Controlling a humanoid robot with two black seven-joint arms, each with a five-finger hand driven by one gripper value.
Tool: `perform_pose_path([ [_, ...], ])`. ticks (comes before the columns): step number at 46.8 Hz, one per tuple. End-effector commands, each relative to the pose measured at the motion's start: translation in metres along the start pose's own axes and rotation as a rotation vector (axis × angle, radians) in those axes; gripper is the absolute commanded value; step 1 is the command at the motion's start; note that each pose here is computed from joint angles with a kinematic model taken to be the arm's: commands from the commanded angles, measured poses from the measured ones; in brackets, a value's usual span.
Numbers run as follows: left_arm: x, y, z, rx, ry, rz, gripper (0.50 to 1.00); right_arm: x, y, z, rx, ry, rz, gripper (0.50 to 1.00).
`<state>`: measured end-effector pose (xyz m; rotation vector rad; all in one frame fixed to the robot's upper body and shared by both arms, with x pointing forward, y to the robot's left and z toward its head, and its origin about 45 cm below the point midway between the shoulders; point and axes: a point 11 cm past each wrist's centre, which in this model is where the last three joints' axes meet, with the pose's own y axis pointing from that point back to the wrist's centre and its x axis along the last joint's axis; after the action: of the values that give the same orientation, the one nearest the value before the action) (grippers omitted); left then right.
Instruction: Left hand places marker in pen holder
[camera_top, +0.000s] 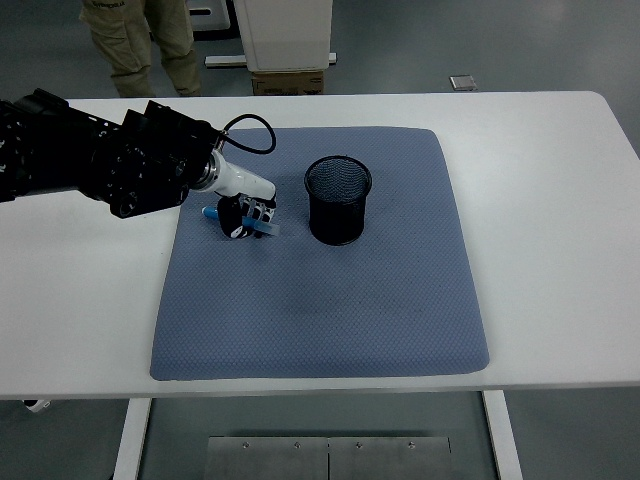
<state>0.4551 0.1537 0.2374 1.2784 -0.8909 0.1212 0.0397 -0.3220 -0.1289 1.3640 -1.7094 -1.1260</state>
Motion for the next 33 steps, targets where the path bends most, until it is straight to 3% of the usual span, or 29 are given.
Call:
perform_pose_path([
  [1, 0.0003, -0.0001, 0.0012, -0.004, 0.0, 0.001, 0.566, -0.0002, -0.0002, -0.0008, 0.001, 0.0, 0.0, 1.0],
  [7, 0.0001, -0.0001, 0.0002, -0.002, 0.001, 0.001, 0.59, 0.0, 0.0, 0.0001, 0.0, 0.0, 0.0, 1.0],
  [21, -0.0004, -0.0004, 0.0011, -0.004, 0.0, 0.0, 0.587, 0.0, 0.0, 0.0001, 0.0, 0.0, 0.0, 1.0],
  [33, -0.0002, -0.0003, 0.0008, -0.003, -0.001, -0.001, 0.54, 0.0, 0.0, 0.0001, 0.0, 0.0, 0.0, 1.0],
])
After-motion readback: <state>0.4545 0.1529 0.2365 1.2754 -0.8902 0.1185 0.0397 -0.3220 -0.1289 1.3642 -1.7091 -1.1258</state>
